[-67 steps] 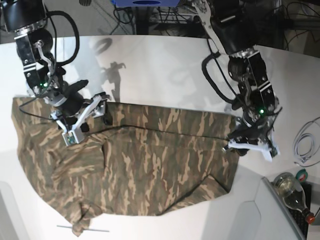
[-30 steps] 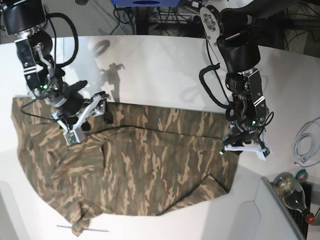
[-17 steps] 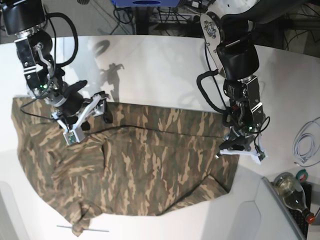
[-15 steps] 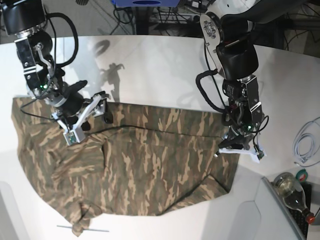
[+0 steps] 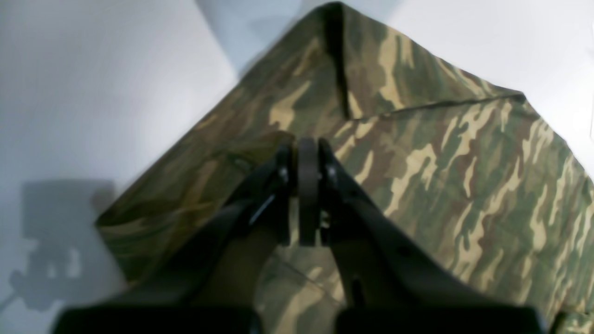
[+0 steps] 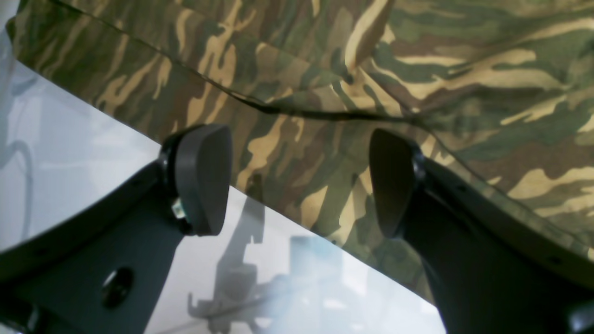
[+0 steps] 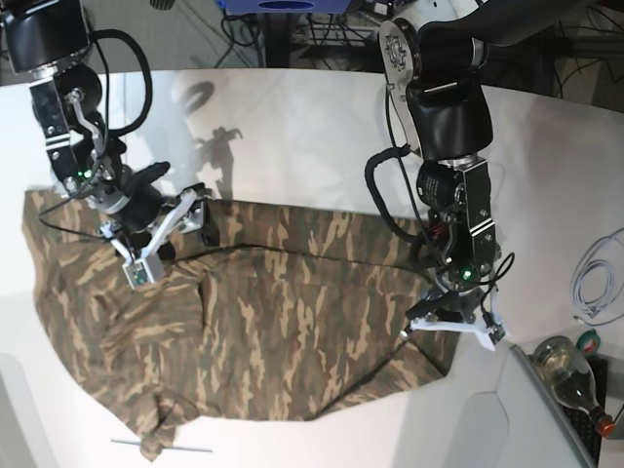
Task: Layout the t-shirt on the table in an organized manner, then fold the t-shirt properly
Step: 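Reposition the left gripper along the shirt edge and pinch the fabric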
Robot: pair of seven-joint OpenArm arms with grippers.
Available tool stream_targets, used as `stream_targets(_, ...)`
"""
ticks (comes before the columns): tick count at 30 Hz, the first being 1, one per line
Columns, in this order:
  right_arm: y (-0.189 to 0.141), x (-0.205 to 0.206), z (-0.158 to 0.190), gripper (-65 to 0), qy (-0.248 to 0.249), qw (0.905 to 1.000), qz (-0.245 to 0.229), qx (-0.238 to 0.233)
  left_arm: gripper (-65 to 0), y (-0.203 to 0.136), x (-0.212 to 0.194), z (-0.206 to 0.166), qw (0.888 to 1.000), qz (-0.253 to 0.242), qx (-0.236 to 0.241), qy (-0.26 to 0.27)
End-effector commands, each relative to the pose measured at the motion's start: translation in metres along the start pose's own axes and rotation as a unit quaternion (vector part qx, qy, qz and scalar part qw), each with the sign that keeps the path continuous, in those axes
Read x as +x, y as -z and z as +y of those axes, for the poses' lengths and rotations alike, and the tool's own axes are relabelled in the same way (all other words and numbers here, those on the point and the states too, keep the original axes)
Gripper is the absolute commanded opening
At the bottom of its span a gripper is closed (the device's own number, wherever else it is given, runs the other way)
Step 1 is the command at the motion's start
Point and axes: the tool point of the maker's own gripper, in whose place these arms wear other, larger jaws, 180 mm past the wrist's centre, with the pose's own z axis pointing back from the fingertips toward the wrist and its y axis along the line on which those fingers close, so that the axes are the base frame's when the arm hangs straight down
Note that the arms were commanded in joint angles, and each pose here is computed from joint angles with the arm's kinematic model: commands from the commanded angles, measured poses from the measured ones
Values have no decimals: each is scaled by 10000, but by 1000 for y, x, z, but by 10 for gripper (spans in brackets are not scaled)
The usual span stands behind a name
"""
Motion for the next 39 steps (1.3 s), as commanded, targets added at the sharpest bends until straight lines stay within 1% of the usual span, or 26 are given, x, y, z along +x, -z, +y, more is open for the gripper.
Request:
stream_targets(1, -2, 19, -2, -224, -87, 9996, -265, 26, -650, -1, 24, -16, 9994, -318, -126, 44)
stream_targets(4, -2, 20, -2, -224, -93, 9996, -279, 25, -650, 0, 33, -31, 9990, -391, -205, 91)
stream_targets(9, -1, 21, -3, -224, -96, 9995, -286, 25, -650, 10, 30, -38, 9996, -248, -119, 80)
stream_targets(13, -1, 22, -3, -224, -103, 9995, -300, 24, -650, 18, 24, -33, 9991, -402, 5, 158)
stream_targets(17, -1, 24, -3, -224, -109, 9994, -313, 22, -650, 25, 10, -26, 9989, -390, 142, 234)
stream_targets(21, -1, 24, -4, -224, -121, 9994, -309, 14, -650, 25, 17, -24, 9975, -636, 156, 256)
stream_targets(25, -1, 24, -4, -224, -121, 9994, -309, 14, -650, 26, 22, -29, 9972, -688, 128, 252)
stream_targets(27, -1, 24, -4, -224, -121, 9994, -309, 14, -650, 32, 12, -30, 9981, -510, 156, 310)
stream_targets(30, -1, 24, -4, -224, -121, 9994, -309, 14, -650, 39, -3, -31, 9972, -278, 237, 657)
stream_targets(32, -1, 24, -4, -224, -121, 9994, -309, 14, -650, 40, -8, -29, 9961, -226, 274, 802)
stream_targets(34, -1, 23, -4, -224, -118, 9995, -302, 15, -650, 39, -7, -29, 9963, -257, 266, 777)
stream_targets(35, -1, 23, -4, -224, -118, 9995, -302, 15, -645, 39, -3, -30, 9962, -303, 258, 773)
stream_targets(37, -1, 22, -3, -224, -115, 9995, -295, 15, -566, 38, 0, -30, 9963, -346, 258, 749)
stream_targets(39, -2, 22, -3, -224, -111, 9995, -288, 16, -502, 38, 1, -29, 9962, -331, 266, 759)
